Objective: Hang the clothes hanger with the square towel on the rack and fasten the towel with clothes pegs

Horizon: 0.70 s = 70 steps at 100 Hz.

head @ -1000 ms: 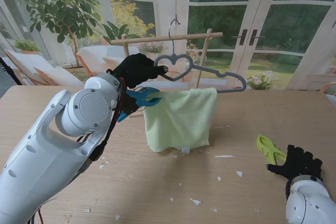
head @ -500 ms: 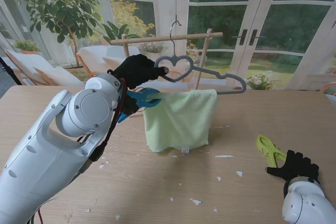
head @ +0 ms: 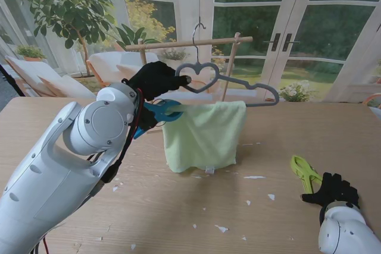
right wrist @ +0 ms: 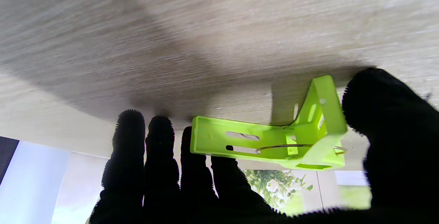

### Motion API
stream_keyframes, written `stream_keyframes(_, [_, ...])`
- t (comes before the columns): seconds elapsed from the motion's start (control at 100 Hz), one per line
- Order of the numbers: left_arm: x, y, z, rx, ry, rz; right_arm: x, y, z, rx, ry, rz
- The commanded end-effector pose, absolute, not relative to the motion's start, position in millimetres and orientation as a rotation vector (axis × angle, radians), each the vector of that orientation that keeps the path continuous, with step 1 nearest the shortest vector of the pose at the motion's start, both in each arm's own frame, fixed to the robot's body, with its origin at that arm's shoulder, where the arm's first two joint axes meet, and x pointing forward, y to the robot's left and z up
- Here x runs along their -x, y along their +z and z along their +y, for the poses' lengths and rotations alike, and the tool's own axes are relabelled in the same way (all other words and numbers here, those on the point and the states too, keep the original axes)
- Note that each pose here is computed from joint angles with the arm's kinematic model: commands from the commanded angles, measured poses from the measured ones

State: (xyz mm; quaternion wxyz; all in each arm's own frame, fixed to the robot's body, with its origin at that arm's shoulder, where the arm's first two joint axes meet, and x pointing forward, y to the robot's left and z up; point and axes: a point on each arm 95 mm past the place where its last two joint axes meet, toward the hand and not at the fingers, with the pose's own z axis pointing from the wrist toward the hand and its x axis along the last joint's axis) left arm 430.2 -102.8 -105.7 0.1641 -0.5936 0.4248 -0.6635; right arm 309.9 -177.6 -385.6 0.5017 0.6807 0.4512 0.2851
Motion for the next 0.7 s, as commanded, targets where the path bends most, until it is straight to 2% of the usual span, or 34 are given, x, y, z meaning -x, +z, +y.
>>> stream_keyframes(0.0, [-427.4, -100.5, -104.8, 1.689, -1.904, 1.216, -303.7, -393.1, -173.4, -1.669, 0.668, 1.113])
stream_keyframes(0.33, [-427.3, -99.7, -104.6, 1.686, -1.905, 1.216, -305.2, -390.5, -173.9, -1.631, 0.715, 1.064])
stream_keyframes(0.69, [-426.9, -98.7, -104.7, 1.683, -1.904, 1.217, -298.5, -362.0, -171.2, -1.57, 0.801, 1.053])
